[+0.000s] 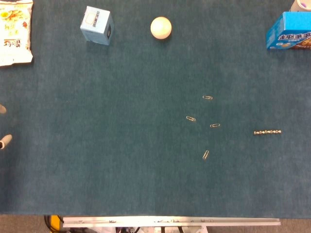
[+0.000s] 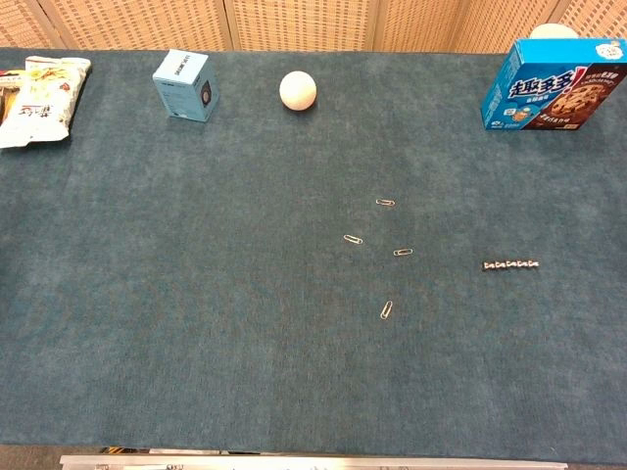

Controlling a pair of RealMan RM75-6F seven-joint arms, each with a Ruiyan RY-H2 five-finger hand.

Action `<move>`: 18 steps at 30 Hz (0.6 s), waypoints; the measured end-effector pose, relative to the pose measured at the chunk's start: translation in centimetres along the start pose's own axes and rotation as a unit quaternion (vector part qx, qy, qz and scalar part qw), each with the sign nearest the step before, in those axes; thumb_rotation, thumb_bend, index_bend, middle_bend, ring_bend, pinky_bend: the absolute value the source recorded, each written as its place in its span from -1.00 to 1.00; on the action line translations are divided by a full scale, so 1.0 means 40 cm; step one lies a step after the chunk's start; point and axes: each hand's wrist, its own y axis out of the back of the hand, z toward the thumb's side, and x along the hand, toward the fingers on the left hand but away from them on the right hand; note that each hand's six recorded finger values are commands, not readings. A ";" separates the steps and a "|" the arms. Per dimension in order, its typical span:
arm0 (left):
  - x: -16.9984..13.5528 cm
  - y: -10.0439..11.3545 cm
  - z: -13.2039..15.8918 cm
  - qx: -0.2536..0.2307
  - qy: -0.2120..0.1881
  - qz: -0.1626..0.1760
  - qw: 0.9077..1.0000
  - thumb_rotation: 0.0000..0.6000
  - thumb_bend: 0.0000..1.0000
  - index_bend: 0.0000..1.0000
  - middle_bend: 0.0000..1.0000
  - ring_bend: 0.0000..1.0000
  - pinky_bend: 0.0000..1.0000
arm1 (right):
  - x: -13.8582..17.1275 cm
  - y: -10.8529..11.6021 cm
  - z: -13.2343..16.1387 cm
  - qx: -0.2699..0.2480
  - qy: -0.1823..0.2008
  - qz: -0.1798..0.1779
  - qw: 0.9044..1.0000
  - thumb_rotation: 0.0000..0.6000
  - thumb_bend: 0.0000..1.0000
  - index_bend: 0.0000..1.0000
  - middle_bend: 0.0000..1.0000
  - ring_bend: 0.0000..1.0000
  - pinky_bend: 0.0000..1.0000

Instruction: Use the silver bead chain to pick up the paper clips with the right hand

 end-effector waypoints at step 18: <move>-0.033 0.020 -0.022 -0.017 0.010 -0.009 1.000 1.00 -1.00 -0.19 -0.28 -0.39 -0.13 | -0.025 -0.041 0.034 0.027 0.050 0.033 0.998 1.00 -1.00 -0.22 -0.52 -0.71 -0.54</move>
